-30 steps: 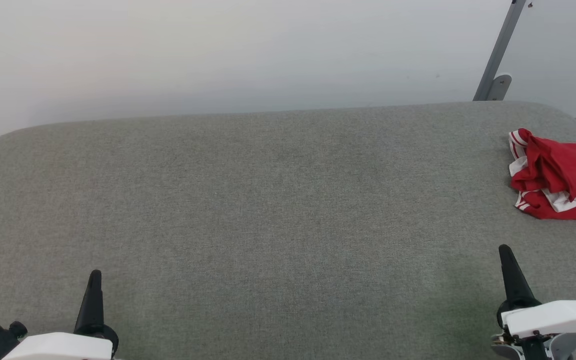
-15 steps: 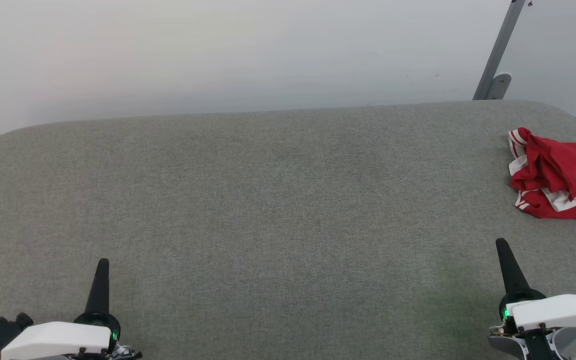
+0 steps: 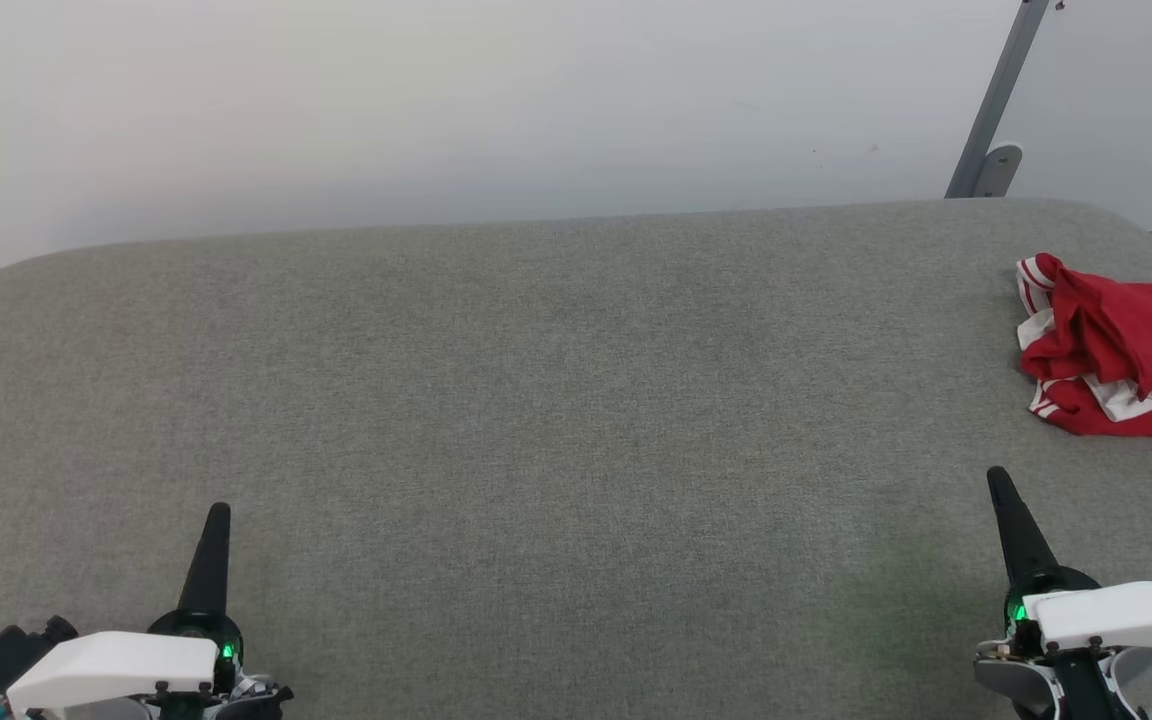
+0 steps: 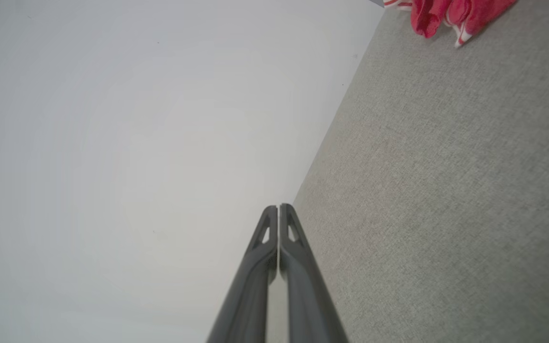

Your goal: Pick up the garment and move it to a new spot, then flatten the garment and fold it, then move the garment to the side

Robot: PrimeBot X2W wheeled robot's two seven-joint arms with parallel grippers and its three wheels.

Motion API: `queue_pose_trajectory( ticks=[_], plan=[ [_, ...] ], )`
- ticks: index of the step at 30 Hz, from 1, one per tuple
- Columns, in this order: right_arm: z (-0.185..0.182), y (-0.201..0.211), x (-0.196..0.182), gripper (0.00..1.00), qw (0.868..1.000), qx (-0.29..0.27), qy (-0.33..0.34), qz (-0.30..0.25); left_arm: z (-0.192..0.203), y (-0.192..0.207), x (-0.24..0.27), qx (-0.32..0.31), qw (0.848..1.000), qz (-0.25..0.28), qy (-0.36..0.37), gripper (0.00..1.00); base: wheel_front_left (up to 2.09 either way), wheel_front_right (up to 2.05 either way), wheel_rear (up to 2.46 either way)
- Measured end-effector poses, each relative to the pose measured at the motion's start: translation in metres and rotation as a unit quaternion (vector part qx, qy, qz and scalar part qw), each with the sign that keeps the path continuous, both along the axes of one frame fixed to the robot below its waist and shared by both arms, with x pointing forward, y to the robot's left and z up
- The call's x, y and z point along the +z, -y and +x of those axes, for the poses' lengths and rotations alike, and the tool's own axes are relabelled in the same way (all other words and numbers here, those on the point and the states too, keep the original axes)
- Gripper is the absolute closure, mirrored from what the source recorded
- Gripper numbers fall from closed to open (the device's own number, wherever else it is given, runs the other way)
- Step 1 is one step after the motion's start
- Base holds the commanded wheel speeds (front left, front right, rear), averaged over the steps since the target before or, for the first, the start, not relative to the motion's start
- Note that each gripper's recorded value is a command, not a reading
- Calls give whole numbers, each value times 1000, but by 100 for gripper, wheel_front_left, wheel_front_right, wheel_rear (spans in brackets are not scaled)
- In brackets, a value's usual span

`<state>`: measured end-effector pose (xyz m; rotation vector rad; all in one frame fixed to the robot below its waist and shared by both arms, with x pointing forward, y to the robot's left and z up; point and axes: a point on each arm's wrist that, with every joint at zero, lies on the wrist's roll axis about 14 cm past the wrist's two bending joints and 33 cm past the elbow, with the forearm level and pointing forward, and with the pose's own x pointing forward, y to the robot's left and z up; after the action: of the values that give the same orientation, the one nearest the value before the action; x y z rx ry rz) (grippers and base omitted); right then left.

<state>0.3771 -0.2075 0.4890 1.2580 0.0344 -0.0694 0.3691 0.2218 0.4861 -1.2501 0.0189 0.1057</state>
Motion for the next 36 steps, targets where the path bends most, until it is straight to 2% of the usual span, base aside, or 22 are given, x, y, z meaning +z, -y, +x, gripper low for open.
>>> queue_pose_trajectory(
  ticks=[11, 36],
  plan=[
    [3, -2, 4, 100, 999, 2, 7, 47, 5, 7, 4, -7, 999, -53, 10, 100, 0, 0, 0],
    [9, -6, 12, 100, 991, 8, 24, 131, 16, 18, 15, -23, 990, -135, 30, 100, 0, 0, 0]
  ],
)
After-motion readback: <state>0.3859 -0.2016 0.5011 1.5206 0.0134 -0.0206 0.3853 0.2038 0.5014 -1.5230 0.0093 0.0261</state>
